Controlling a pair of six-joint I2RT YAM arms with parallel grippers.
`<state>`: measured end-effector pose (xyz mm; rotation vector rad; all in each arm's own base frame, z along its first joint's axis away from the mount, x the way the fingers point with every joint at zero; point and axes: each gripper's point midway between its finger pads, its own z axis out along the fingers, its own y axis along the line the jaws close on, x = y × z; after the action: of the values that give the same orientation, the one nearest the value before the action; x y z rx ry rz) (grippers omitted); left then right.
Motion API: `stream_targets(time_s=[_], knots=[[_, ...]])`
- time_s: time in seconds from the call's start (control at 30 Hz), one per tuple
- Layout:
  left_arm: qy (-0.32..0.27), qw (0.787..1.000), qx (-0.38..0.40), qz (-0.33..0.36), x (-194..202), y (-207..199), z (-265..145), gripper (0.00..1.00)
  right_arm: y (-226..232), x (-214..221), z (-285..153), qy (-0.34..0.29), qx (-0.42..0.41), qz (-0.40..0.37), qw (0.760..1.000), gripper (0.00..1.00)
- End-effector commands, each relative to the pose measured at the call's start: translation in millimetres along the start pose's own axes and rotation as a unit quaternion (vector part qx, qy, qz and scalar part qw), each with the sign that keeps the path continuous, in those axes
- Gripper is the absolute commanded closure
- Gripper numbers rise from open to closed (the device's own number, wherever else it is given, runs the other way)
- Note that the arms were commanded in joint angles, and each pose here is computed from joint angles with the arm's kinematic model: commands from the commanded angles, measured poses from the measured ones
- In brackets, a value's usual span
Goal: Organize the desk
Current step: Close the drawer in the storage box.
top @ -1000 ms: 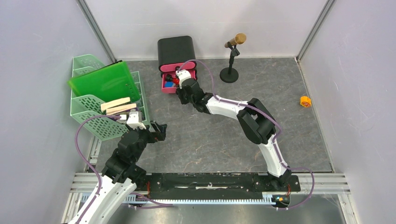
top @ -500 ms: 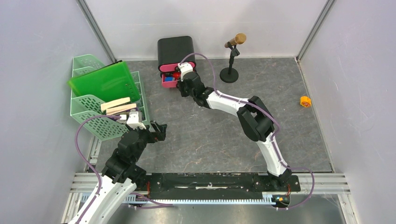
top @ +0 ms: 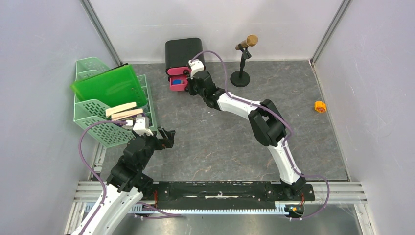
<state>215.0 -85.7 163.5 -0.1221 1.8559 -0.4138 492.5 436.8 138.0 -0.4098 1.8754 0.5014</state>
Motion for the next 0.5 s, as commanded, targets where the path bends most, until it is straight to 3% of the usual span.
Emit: stream_targets(time_s=[0.0, 0.47], knots=[[-0.023, 1.000, 0.003, 0.013, -10.6, -1.4, 0.0, 0.00, 1.8, -15.2, 5.0, -0.023, -0.005, 0.005, 1.000, 0.78], [-0.024, 1.000, 0.004, 0.014, -10.4, -1.6, -0.3, 0.00, -6.4, -23.7, 1.2, -0.034, 0.001, -0.005, 0.999, 0.78]])
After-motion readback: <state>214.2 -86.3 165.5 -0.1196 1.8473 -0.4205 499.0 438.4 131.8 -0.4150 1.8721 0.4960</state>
